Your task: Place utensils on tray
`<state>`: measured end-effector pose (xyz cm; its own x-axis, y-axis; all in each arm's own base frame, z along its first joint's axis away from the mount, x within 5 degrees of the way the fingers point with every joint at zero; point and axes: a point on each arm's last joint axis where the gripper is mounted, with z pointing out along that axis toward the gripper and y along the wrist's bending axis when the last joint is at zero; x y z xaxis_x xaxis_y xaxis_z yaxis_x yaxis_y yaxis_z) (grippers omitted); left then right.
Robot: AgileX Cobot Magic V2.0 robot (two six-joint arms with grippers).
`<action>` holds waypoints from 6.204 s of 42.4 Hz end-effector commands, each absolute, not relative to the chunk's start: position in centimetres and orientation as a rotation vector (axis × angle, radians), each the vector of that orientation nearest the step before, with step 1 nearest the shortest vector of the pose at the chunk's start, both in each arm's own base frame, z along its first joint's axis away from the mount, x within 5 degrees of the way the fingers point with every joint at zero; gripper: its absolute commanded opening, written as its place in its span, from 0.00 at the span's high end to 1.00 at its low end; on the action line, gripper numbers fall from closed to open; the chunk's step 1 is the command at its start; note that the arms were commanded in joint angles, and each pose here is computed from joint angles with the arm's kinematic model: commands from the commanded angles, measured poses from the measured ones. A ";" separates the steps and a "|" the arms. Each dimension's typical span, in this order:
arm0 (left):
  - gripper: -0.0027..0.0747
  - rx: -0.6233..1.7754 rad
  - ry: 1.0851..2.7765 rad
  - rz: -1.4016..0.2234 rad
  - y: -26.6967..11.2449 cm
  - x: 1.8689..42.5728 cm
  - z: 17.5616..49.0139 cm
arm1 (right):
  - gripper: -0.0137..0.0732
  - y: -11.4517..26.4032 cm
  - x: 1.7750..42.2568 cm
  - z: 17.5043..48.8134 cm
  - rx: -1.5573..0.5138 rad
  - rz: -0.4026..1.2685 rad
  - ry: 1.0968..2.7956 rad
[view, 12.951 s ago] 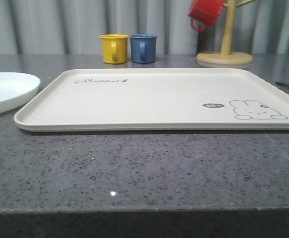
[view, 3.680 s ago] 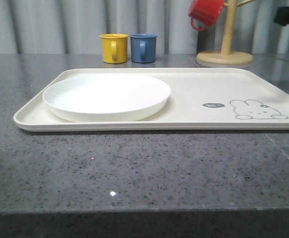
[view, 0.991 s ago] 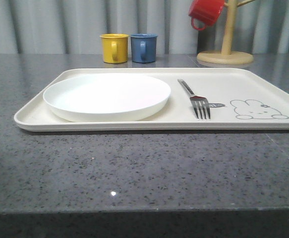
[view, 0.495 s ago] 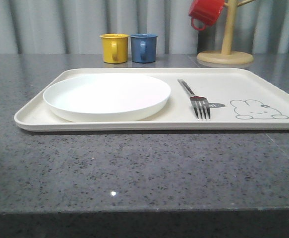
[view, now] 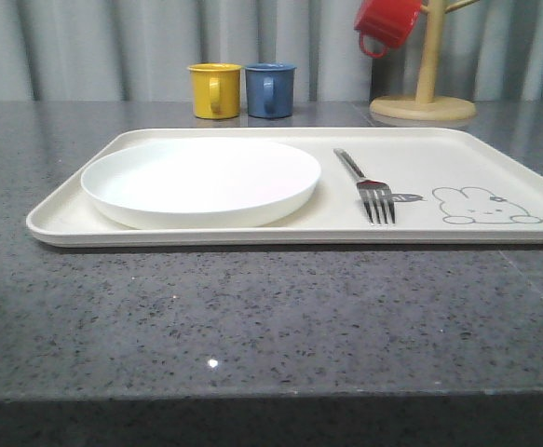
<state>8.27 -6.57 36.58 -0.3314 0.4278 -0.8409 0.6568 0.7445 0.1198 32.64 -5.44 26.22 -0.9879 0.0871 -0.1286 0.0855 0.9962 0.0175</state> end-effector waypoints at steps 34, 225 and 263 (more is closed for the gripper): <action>0.40 0.782 1.885 -0.344 -6.8 8.3 38.0 | 0.82 10.0 34.8 29.0 0.077 0.495 2.887; 0.40 0.786 1.888 -0.334 -6.7 8.3 38.0 | 0.48 1.3 2.4 38.8 -0.318 0.232 1.904; 0.99 0.786 1.888 -0.334 -6.7 8.3 38.0 | 0.97 0.7 -0.2 37.0 -0.318 0.233 1.867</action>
<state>8.28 -6.56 36.59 -0.3307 0.4286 -0.8408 0.6563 0.7447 0.1215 -0.67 0.54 35.64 -0.3797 -0.1378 -0.9148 -0.3353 0.9421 -0.0027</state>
